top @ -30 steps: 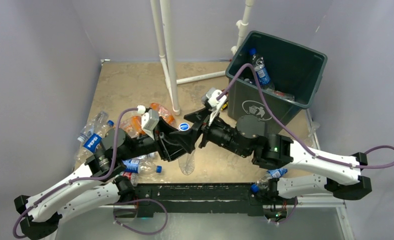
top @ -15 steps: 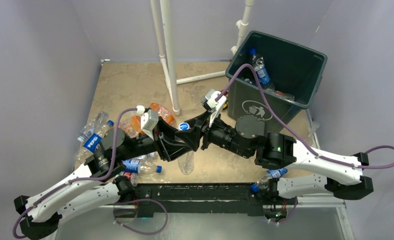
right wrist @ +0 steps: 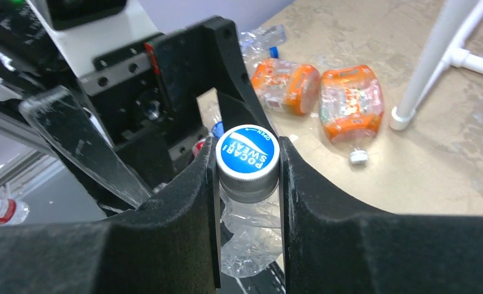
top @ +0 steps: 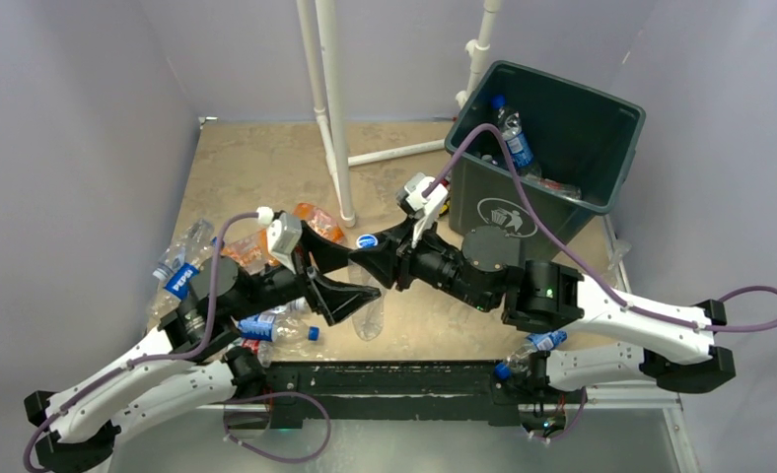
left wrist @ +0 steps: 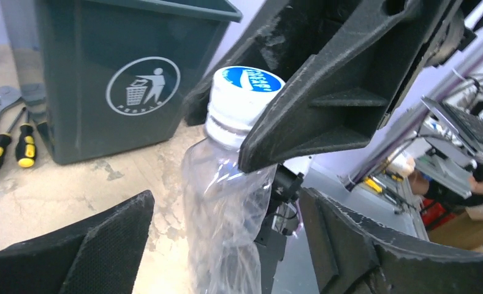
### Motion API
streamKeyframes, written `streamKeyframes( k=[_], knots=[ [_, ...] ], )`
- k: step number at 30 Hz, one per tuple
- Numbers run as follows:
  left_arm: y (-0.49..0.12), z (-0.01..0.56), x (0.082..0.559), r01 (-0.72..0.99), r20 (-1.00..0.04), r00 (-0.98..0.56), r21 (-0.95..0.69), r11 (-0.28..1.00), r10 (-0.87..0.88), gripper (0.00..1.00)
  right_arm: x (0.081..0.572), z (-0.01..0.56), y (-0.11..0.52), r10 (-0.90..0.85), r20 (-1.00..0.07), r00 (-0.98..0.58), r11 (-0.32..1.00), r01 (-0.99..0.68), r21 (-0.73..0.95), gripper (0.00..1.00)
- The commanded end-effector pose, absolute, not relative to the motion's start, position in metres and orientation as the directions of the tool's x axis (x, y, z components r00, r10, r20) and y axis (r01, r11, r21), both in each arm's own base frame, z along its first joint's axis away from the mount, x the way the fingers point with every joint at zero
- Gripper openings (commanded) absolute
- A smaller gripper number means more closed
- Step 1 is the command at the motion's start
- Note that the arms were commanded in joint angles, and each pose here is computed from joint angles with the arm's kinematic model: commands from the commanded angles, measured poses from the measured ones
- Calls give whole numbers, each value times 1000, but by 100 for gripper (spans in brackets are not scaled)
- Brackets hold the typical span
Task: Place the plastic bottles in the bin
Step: Pick up the plastic bottle at the center of the board.
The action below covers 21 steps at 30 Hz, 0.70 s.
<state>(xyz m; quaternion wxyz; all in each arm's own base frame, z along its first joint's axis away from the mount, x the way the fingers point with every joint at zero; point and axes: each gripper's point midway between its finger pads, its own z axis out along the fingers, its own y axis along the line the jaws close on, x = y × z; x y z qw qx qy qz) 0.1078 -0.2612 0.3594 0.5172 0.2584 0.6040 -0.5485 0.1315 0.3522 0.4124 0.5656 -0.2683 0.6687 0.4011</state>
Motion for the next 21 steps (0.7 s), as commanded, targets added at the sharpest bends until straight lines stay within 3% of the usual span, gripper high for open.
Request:
streamKeyframes(
  k=[1, 6, 12, 16, 21],
  knots=[
    [-237, 383, 121, 821, -868, -312, -451, 350, -387, 91, 143, 454, 313, 182, -972, -151, 604, -763, 232, 0],
    [-177, 394, 139, 683, -782, -223, -551, 479, -581, 96, 159, 494, 251, 229, -972, -54, 724, -658, 207, 0],
    [-119, 386, 142, 583, -664, -111, -647, 493, -740, 99, 167, 566, 158, 425, -898, 117, 792, -528, 306, 0],
    [-114, 371, 150, 534, -659, -97, -667, 520, -746, 99, 177, 586, 136, 404, -887, 225, 857, -432, 281, 0],
    [-108, 331, 182, 310, -606, -100, -773, 554, -789, 99, 195, 616, 126, 254, -869, 425, 961, -208, 179, 0]
  ],
)
